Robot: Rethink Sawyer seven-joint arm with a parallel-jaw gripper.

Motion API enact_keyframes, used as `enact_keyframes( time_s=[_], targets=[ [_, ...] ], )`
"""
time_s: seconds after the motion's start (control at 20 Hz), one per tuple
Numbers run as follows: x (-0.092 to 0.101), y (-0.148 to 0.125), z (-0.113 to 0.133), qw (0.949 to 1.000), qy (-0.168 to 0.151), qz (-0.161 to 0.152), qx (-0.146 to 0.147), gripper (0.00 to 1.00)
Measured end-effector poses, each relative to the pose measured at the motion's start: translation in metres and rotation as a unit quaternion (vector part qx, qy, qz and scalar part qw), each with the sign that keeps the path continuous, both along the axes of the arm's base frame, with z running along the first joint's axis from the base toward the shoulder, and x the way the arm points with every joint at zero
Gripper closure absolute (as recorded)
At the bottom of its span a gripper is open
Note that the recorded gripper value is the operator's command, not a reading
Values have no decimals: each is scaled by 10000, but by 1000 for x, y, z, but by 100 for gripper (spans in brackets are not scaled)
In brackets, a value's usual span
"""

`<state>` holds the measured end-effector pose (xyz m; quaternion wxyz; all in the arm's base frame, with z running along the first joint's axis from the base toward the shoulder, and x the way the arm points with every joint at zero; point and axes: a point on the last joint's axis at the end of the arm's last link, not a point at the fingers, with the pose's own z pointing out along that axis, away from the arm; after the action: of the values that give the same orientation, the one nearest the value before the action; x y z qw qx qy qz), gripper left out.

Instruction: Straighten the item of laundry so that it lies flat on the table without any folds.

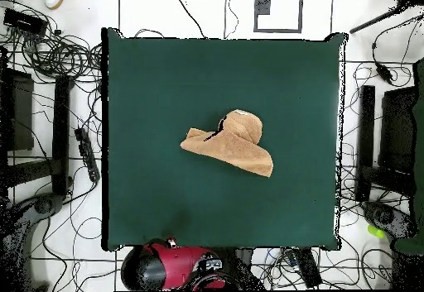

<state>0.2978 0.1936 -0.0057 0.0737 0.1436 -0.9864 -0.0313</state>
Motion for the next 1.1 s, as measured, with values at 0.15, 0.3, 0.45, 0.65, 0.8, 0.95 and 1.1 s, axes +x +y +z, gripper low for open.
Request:
enact_keyframes(
  time_s=[0.15, 0.3, 0.45, 0.65, 0.8, 0.95, 1.1],
  targets=[
    [1, -10, 1, 9994, -10, -300, 160, 0],
    [3, -41, -6, 9939, -6, -1039, 357, 0],
    [4, -62, -13, 9871, 66, -1544, 406, 0],
    [-1, -77, -20, 9808, 253, -1883, 438, 0],
    [-5, -81, -26, 9780, 356, -2002, 459, 0],
    [-6, -80, -33, 9775, 417, -2013, 474, 0],
    [-6, -81, -34, 9773, 468, -2006, 492, 0]
  ],
)
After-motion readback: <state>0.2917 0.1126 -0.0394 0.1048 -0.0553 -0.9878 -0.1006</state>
